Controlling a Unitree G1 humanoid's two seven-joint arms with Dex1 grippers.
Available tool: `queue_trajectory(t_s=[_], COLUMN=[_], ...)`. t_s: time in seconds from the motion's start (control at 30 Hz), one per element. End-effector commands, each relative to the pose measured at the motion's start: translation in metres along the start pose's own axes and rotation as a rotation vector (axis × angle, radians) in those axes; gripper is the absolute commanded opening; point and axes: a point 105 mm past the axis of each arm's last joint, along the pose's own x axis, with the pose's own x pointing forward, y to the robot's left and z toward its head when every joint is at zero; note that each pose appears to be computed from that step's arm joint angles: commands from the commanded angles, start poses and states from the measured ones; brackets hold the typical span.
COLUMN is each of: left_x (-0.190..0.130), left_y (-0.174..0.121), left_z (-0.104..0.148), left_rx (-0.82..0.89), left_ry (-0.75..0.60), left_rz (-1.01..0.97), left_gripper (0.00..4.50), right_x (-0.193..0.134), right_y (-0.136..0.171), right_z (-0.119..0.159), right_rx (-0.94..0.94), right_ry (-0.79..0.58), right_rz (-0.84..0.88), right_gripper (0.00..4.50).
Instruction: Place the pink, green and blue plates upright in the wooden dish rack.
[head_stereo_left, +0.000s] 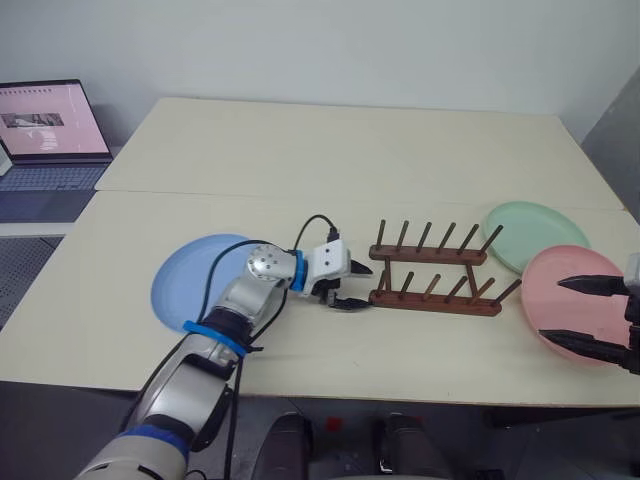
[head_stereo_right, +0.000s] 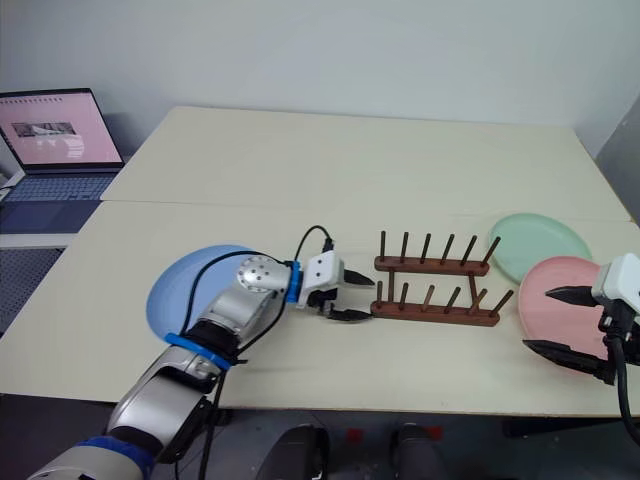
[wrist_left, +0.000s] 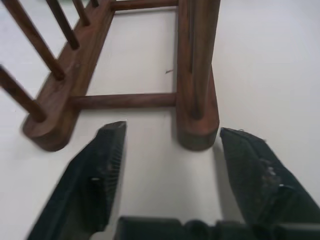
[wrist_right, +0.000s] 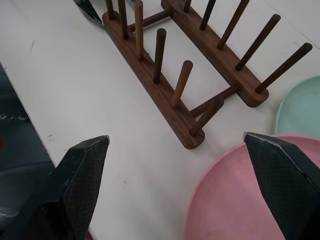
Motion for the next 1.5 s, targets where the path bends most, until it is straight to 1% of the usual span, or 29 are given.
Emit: queue_trajectory(t_s=[0.03,0.07,0.1,0.17,0.23,0.27,0.37,0.47,0.5,0.53,0.6,0.63,0.7,0.8,0.87,0.93,1.1,1.33,1.5], left_x=[-0.028,-0.035,-0.043,-0.052,-0.051,-0.049,-0.034,-0.011,-0.005,0.0,0.011,0.015,0.027,0.04,0.047,0.051,0.053,0.05,0.051], left_y=[0.005,0.002,-0.008,-0.032,-0.058,-0.065,-0.075,-0.071,-0.069,-0.067,-0.062,-0.062,-0.06,-0.056,-0.044,-0.035,-0.024,0.003,0.011], left_z=[0.026,0.031,0.035,0.043,0.048,0.05,0.05,0.037,0.034,0.031,0.023,0.02,0.013,0.007,0.008,0.01,0.012,0.004,0.002], left_rx=[0.066,0.064,0.052,0.005,-0.036,-0.047,-0.059,-0.017,-0.006,-0.005,-0.011,-0.009,-0.049,-0.027,-0.045,-0.016,0.026,0.059,0.086], left_ry=[-0.045,-0.046,-0.048,-0.054,-0.055,-0.059,-0.072,-0.037,-0.028,-0.021,0.005,0.015,0.026,0.056,0.056,0.063,0.071,0.112,0.121], left_rz=[0.02,0.007,-0.038,-0.128,-0.203,-0.212,-0.178,-0.088,-0.064,-0.041,0.008,0.016,0.05,0.092,0.16,0.198,0.251,0.338,0.344], left_gripper=[3.83,3.83,3.83,3.42,2.89,2.57,1.65,0.6,0.33,0.01,0.0,0.0,0.0,0.0,0.0,0.0,0.0,0.0,0.0], right_x=[0.003,0.006,0.011,0.021,0.03,0.033,0.046,0.063,0.067,0.071,0.079,0.082,0.092,0.104,0.112,0.118,0.127,0.137,0.143], right_y=[0.0,0.0,-0.002,-0.003,0.006,0.01,0.018,0.017,0.015,0.013,0.009,0.007,0.002,-0.005,-0.006,-0.01,-0.029,-0.037,-0.038], right_z=[0.007,0.006,0.004,0.001,0.001,0.001,-0.007,-0.019,-0.021,-0.023,-0.027,-0.028,-0.031,-0.037,-0.037,-0.036,-0.033,-0.017,-0.007], right_rx=[-0.064,-0.074,-0.089,-0.115,-0.106,-0.103,-0.139,-0.19,-0.2,-0.208,-0.223,-0.227,-0.233,-0.244,-0.245,-0.252,-0.306,-0.301,-0.31], right_ry=[-0.003,0.002,0.012,0.023,0.006,0.004,0.052,0.109,0.121,0.128,0.14,0.143,0.149,0.161,0.151,0.143,0.145,0.088,0.071], right_rz=[-0.009,-0.011,-0.027,-0.033,0.004,0.019,0.058,0.058,0.054,0.05,0.041,0.04,0.022,0.001,-0.01,-0.032,-0.121,-0.157,-0.147], right_gripper=[4.5,4.5,4.5,4.5,4.13,3.87,2.84,1.64,1.32,0.9,0.15,0.03,0.03,0.03,0.03,0.03,0.03,0.03,0.03])
